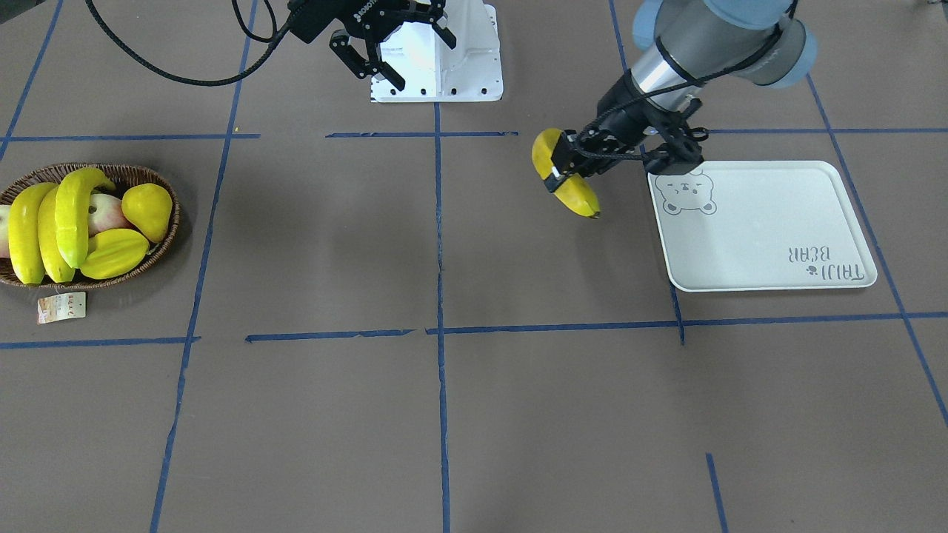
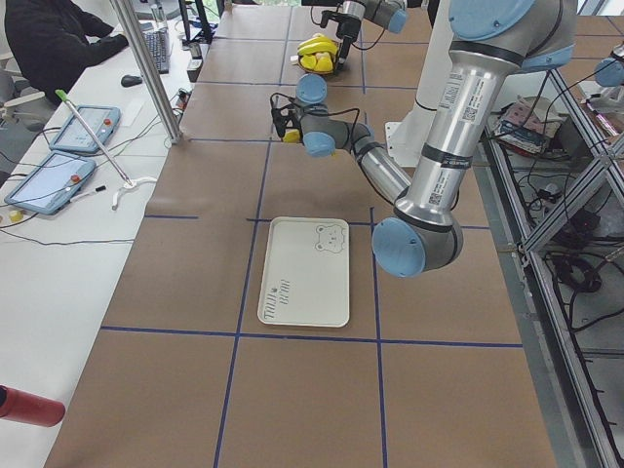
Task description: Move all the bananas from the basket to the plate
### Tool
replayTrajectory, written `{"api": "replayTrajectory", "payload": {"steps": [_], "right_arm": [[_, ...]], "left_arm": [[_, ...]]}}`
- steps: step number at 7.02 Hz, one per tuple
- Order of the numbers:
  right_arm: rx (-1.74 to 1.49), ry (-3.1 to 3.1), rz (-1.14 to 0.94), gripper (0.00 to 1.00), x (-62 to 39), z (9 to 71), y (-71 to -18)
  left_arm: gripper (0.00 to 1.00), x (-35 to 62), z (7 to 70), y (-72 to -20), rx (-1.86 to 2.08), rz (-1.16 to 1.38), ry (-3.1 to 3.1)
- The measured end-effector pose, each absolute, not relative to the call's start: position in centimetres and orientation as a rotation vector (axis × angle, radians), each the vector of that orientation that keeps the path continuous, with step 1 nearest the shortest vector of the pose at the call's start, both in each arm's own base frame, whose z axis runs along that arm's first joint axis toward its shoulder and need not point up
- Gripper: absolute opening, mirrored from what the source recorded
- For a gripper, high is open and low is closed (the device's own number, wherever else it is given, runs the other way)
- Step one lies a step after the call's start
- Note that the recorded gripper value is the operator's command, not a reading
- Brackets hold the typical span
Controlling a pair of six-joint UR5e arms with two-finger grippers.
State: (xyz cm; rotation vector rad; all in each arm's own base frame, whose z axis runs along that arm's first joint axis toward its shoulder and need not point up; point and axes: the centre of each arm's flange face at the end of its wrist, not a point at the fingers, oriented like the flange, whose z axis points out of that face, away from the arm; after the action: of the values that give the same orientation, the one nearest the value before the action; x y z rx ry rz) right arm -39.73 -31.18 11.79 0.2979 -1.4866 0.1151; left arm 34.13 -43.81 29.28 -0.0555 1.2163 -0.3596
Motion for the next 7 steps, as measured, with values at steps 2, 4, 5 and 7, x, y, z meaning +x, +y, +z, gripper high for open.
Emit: {"api": "replayTrajectory", "payload": {"steps": [2, 4, 5, 7], "right_arm": [[0.309, -1.463, 0.139, 1.0, -39.1, 12.7, -32.2], [0.313, -1.438, 0.157, 1.0, -38.7, 13.6, -32.9], [0.312, -1.409, 0.168, 1.0, -38.4, 15.0, -33.4], [0.313, -1.348, 0.189, 1.0, -37.4, 17.9, -34.5]], "left_arm": [[0.0, 28.2, 41.9, -43.3, -0.011, -0.277, 0.996], [0.0, 22.2, 52.8, -45.1, -0.008, -0.275, 0.842], [0.0, 19.9, 56.3, -46.0, -0.012, -0.293, 0.799], [0.0, 17.2, 58.7, -46.8, -0.027, -0.301, 0.792]]}}
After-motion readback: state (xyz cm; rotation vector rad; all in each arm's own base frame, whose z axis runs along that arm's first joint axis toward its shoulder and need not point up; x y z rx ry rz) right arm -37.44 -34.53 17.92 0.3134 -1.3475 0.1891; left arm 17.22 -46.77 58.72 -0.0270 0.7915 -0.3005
